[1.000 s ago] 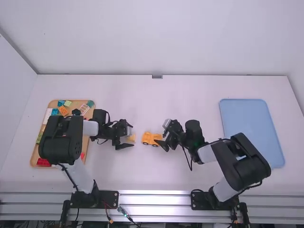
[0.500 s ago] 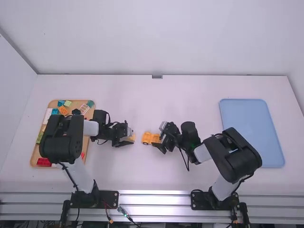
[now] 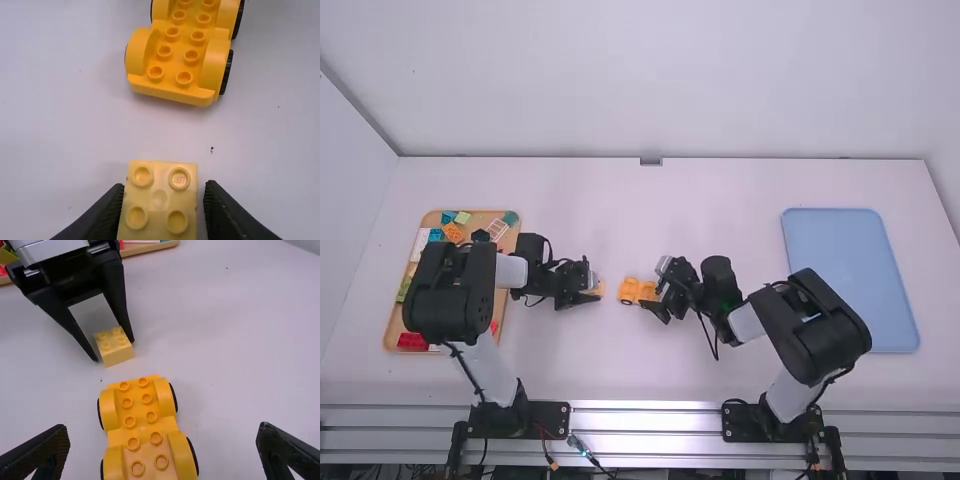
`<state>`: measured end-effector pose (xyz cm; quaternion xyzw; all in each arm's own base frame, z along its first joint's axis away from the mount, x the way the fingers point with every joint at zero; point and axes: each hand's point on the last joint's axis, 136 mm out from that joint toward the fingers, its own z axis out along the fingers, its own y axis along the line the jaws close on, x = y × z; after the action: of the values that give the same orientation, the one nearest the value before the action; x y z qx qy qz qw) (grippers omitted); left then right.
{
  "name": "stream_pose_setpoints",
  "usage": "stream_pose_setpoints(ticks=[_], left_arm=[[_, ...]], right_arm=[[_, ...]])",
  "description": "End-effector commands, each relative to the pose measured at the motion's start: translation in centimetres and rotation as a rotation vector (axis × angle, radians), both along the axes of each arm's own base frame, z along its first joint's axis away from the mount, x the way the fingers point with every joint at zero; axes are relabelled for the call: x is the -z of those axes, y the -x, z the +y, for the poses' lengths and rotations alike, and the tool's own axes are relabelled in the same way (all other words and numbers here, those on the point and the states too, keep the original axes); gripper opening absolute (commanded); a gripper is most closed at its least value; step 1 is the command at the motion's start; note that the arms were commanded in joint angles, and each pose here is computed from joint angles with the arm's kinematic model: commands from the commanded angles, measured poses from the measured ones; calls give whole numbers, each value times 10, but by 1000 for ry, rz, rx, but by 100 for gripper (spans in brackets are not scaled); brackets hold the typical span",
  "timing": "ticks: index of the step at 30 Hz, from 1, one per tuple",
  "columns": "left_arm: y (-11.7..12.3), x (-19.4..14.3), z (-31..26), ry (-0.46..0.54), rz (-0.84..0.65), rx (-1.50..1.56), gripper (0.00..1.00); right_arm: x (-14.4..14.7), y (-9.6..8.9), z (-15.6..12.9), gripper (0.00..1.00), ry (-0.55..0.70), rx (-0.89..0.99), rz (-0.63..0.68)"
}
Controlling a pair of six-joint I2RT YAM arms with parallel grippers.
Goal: Assemble lego blocks to make yellow taxi
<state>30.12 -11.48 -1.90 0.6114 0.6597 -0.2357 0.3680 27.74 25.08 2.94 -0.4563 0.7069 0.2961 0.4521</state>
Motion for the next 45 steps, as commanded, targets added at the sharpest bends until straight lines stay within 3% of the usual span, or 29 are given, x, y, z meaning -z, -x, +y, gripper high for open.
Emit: stream_pose_setpoints(ticks=[1,5,22,31,39,41,45], left_arm=[[6,4,0,9,20,-1,39],[0,5,4,0,25,-31,34],[-7,2,1,14,31,-55,38],[-8,1,3,17,58,-81,28],[-9,0,2,22,69,-92,27],[-8,1,-1,21,70,-82,17],[-8,1,0,26,88,-99,17]], right_arm=[[-1,-5,2,99,-5,2,-4],[2,-5,0,99,6,10,8],[37,-7,-4,99,59,31,40],[53,-12,3,99,33,8,19],[51,-14,5,99,50,-27,-51],[49,-10,10,99,49,-90,-79],[59,-11,14,99,82,-129,-32]])
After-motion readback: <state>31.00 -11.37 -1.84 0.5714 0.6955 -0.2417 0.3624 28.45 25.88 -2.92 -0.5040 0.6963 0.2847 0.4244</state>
